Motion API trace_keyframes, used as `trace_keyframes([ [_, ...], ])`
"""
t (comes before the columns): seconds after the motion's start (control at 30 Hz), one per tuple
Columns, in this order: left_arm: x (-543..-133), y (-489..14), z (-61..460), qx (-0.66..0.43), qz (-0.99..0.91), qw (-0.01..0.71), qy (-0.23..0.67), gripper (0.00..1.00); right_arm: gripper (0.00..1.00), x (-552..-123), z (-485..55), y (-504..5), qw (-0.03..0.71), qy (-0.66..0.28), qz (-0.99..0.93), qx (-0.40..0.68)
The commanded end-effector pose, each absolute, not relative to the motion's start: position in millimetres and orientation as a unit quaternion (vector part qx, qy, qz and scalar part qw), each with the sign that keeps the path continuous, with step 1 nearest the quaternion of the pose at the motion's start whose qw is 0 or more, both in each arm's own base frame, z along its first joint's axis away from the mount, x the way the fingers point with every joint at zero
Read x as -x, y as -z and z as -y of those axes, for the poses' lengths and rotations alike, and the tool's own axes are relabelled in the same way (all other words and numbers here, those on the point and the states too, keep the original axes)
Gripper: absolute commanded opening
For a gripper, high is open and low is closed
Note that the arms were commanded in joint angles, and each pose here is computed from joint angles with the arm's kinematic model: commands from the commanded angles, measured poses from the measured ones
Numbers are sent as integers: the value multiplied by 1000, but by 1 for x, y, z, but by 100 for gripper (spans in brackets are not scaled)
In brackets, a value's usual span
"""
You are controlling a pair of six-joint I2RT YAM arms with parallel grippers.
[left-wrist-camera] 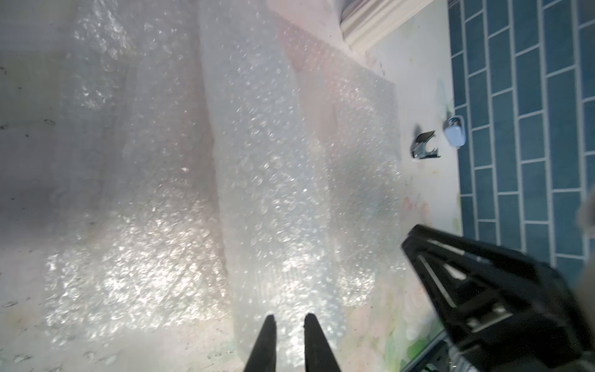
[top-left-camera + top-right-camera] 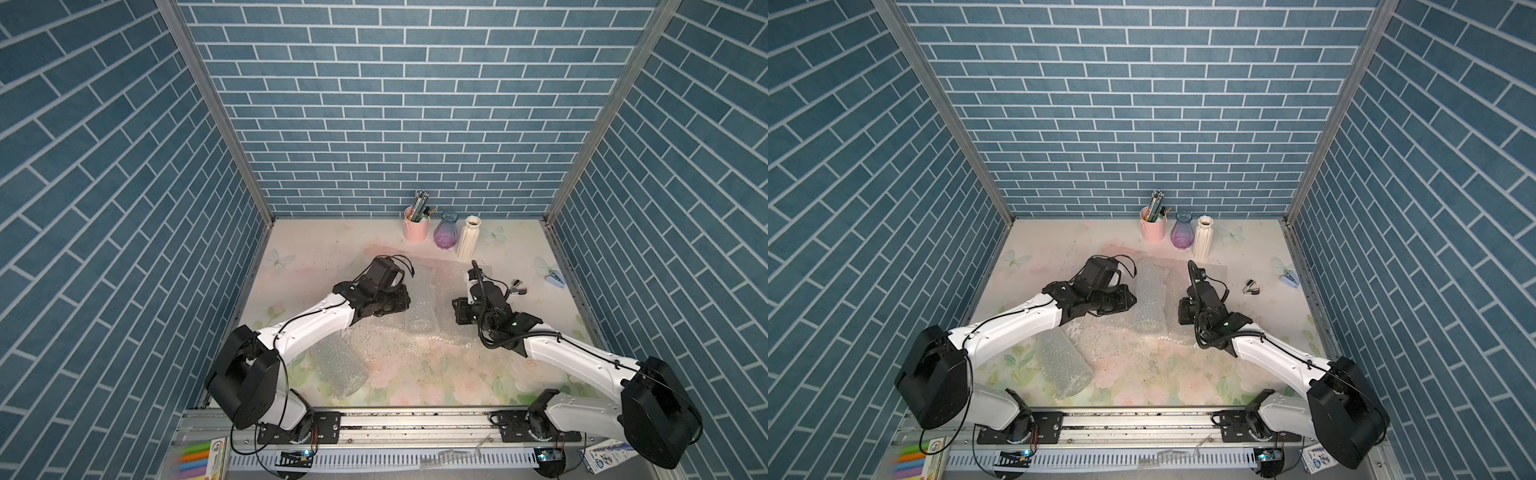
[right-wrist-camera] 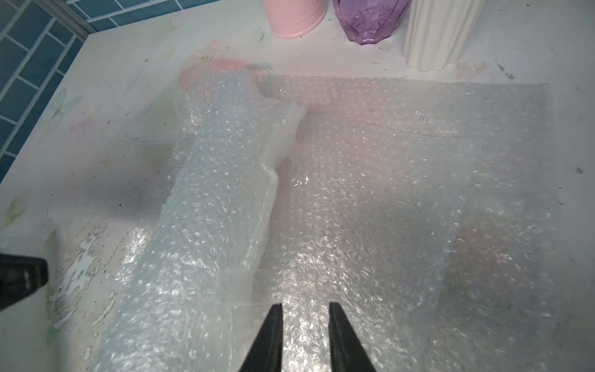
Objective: Unwrap the vase from the bubble wrap
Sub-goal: Unwrap the bubble wrap.
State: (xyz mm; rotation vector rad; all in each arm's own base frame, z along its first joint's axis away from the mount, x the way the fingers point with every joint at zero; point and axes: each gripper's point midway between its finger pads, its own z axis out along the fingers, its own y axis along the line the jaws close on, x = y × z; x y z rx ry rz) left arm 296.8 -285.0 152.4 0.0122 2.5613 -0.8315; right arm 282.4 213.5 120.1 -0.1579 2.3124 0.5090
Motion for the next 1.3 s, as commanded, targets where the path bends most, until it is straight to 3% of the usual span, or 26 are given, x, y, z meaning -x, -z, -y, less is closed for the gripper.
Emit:
trace_keyframes([
  [0.0, -301, -154, 287, -36, -935, 226, 270, 31, 32, -280, -227, -120, 357, -244, -901, 45],
  [0.17, -310, -152, 295, -72, -947, 232, 211, 53, 42, -282, -238, -115, 343, -287, -894, 7],
  [0.3, -317, -139, 301, -88, -954, 224, 178, 64, 45, -285, -241, -107, 332, -311, -890, -32],
  [0.63, -326, -109, 315, -107, -962, 204, 148, 68, 45, -298, -246, -84, 304, -368, -871, -118],
  [0.77, -326, -105, 314, -111, -963, 201, 142, 69, 36, -304, -248, -78, 301, -377, -866, -133],
  [0.9, -324, -103, 311, -115, -964, 199, 135, 69, 14, -309, -248, -78, 305, -374, -865, -139],
  [1.03, -323, -100, 305, -116, -965, 198, 126, 69, 0, -311, -244, -81, 313, -370, -863, -145],
  [1.23, -321, -97, 303, -115, -966, 194, 130, 70, 1, -308, -237, -83, 318, -365, -863, -148],
  [1.27, -321, -96, 304, -115, -966, 192, 131, 70, 7, -308, -237, -84, 319, -366, -862, -148],
])
